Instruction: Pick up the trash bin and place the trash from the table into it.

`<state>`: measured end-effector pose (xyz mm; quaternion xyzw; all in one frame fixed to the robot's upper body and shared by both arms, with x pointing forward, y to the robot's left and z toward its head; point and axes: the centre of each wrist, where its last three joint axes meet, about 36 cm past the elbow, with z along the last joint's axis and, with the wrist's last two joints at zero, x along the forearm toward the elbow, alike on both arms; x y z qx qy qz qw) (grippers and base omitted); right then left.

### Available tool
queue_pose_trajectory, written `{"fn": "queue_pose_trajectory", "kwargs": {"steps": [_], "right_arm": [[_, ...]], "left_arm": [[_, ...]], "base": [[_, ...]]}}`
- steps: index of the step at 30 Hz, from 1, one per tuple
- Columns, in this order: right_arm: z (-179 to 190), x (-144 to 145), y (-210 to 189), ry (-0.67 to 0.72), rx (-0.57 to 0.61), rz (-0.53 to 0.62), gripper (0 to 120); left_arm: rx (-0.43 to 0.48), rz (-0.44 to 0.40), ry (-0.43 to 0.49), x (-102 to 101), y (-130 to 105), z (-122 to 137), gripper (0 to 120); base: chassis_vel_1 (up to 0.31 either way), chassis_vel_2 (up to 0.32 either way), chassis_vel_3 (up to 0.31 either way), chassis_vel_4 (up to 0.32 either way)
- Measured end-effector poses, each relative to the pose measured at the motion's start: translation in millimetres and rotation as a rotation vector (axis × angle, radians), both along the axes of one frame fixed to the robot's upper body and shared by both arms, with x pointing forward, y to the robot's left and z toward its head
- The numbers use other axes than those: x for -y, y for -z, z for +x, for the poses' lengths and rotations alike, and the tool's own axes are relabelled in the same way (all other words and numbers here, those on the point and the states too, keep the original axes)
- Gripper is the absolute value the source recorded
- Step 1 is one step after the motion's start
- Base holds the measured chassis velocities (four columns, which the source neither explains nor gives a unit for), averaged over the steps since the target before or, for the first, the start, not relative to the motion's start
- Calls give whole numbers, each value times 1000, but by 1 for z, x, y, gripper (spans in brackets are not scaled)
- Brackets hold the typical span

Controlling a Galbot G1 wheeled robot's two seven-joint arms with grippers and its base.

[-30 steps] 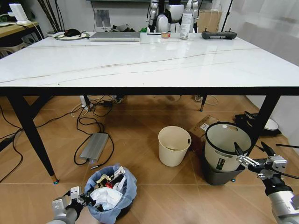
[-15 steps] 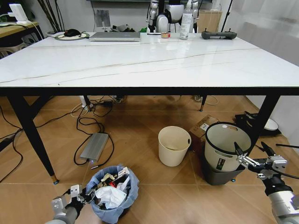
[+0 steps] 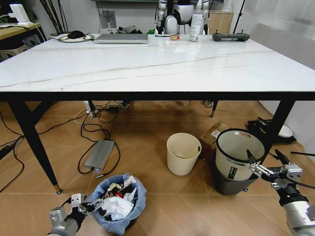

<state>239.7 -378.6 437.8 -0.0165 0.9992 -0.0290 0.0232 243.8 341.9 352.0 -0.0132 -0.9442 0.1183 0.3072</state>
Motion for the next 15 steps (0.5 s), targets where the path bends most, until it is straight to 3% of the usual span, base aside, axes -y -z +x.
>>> {"fn": "queue_pose_trajectory", "kwargs": {"steps": [9, 15], "right_arm": [[0, 0, 0, 0, 0, 0, 100], [0, 0, 0, 0, 0, 0, 100]], "left_arm": [[71, 45, 59, 5, -10, -5, 100], [296, 128, 113, 12, -15, -8, 100]], "base": [[0, 0, 0, 0], [0, 0, 0, 0]]}}
